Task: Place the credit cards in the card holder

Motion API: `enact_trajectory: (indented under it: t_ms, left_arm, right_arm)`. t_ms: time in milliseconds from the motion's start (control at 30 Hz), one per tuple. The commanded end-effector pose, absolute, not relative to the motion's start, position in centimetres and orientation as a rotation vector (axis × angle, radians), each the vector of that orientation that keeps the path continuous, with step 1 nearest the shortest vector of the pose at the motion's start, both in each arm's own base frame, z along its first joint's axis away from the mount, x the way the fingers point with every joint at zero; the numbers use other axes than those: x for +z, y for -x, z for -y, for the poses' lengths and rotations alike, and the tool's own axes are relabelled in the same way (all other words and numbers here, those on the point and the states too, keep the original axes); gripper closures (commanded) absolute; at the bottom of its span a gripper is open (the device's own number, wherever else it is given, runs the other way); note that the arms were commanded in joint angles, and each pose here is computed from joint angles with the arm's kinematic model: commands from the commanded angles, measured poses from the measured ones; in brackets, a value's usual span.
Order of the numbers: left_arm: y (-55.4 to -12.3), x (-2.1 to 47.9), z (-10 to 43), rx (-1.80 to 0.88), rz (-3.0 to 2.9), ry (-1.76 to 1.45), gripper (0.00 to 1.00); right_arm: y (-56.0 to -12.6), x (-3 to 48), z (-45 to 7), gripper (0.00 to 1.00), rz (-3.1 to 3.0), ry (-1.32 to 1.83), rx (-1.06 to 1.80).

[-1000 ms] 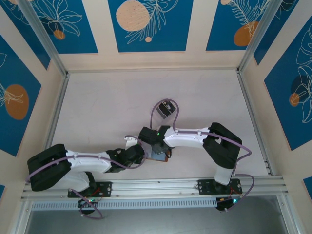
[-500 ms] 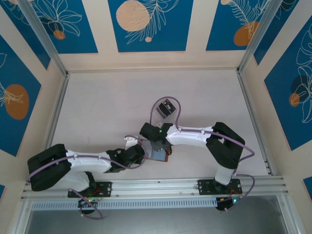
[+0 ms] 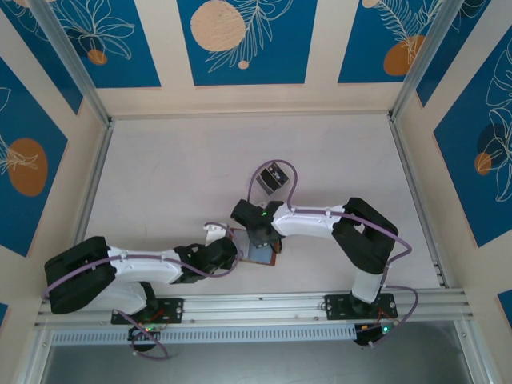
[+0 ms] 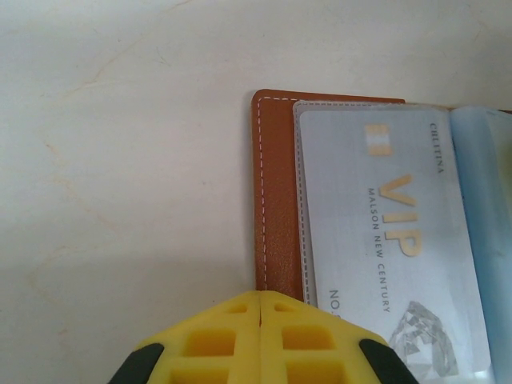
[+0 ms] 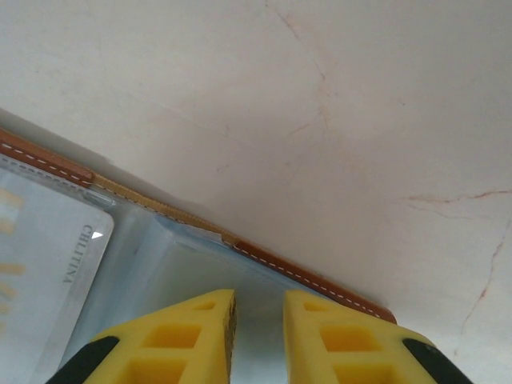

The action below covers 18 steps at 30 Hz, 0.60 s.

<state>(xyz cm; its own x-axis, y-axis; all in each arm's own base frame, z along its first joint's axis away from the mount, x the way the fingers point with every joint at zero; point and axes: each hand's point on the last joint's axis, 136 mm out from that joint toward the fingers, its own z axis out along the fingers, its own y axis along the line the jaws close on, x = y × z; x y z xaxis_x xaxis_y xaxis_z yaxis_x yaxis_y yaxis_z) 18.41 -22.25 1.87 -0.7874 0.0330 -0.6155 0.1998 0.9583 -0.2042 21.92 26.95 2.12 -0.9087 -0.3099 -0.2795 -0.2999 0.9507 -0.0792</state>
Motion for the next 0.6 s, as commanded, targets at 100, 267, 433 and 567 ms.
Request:
enact_trajectory:
  t_ms: [100, 267, 433, 567]
  left_arm:
    - [-16.1, -0.3, 20.1, -0.255, -2.571, -0.225, 0.96]
    - [-16.0, -0.4, 20.1, -0.253, -2.577, -0.231, 0.96]
    - [-16.0, -0.6, 20.3, -0.259, -2.582, -0.233, 0.96]
    - [-15.9, -0.7, 20.3, -0.257, -2.583, -0.232, 0.96]
  right_arm:
    - [-20.1, 0.1, -25.9, 0.85, -2.897, 0.432, -0.07]
    - [-20.6, 1.3, -26.4, 0.97, -2.86, 0.442, -0.053]
    - [-21.0, 2.2, -26.8, 0.99, -2.838, 0.457, -0.047]
    - [-21.2, 2.8, -26.3, 0.81, -2.821, 0.457, -0.079]
